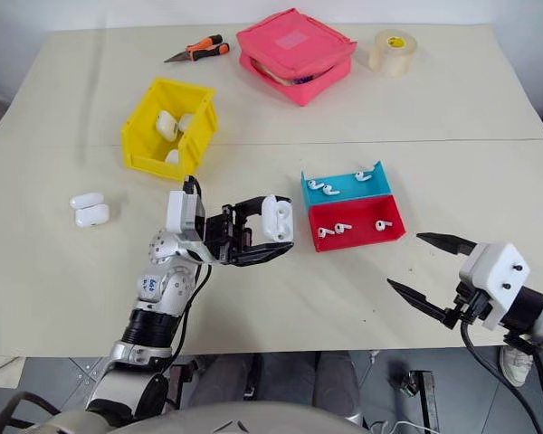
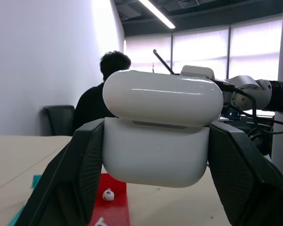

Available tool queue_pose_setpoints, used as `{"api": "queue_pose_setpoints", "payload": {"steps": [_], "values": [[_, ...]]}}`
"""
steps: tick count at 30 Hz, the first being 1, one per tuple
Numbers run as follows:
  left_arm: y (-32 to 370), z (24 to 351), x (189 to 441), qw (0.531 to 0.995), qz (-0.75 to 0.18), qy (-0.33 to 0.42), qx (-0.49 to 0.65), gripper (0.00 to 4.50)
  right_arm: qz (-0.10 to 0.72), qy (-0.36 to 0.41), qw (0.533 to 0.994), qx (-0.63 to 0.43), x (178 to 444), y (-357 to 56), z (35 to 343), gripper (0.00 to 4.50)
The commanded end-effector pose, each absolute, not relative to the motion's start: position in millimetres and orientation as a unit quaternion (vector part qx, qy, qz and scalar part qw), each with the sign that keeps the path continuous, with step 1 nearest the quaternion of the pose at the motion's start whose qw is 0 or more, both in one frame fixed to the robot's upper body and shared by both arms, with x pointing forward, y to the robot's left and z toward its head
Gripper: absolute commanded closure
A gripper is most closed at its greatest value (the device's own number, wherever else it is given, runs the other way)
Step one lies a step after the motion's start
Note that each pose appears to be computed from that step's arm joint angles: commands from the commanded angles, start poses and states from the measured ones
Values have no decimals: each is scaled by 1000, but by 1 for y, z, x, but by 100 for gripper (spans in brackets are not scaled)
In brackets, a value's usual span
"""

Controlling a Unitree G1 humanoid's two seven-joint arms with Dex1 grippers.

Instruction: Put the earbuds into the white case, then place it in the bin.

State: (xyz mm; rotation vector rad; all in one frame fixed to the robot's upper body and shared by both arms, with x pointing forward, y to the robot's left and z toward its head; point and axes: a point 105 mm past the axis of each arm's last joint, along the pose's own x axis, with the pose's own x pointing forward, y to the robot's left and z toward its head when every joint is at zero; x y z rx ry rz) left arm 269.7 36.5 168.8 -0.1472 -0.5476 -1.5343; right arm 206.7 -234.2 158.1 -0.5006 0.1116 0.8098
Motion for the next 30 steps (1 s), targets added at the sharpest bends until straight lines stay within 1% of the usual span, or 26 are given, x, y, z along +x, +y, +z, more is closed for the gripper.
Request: {"api": "queue_pose_setpoints", "payload": {"steps": [1, 4, 8, 10, 12, 15, 20, 23, 25, 28, 30], "values": [[38, 166, 268, 683, -687, -243, -57, 163, 397, 79, 873, -271, 212, -234, 165, 0], [41, 164, 267, 685, -685, -240, -58, 163, 401, 141, 857, -290, 227, -234, 161, 0], [41, 167, 267, 687, -682, -243, -60, 163, 447, 174, 817, -320, 243, -219, 168, 0], [40, 168, 265, 685, -685, -239, -66, 163, 451, 195, 807, -328, 249, -218, 169, 0], [38, 168, 263, 683, -688, -232, -74, 163, 454, 216, 793, -343, 261, -216, 171, 0], [36, 167, 261, 685, -687, -231, -77, 163, 456, 231, 777, -368, 278, -212, 174, 0], [34, 168, 260, 689, -680, -236, -82, 163, 453, 253, 739, -430, 299, -219, 169, 0], [32, 167, 259, 690, -679, -236, -84, 163, 453, 252, 722, -458, 310, -220, 169, 0], [32, 167, 259, 691, -677, -237, -84, 163, 463, 255, 706, -472, 313, -218, 167, 0], [32, 168, 259, 693, -675, -237, -85, 163, 473, 255, 689, -486, 315, -215, 165, 62], [32, 169, 259, 695, -673, -238, -86, 163, 477, 250, 685, -490, 317, -212, 164, 130]]}}
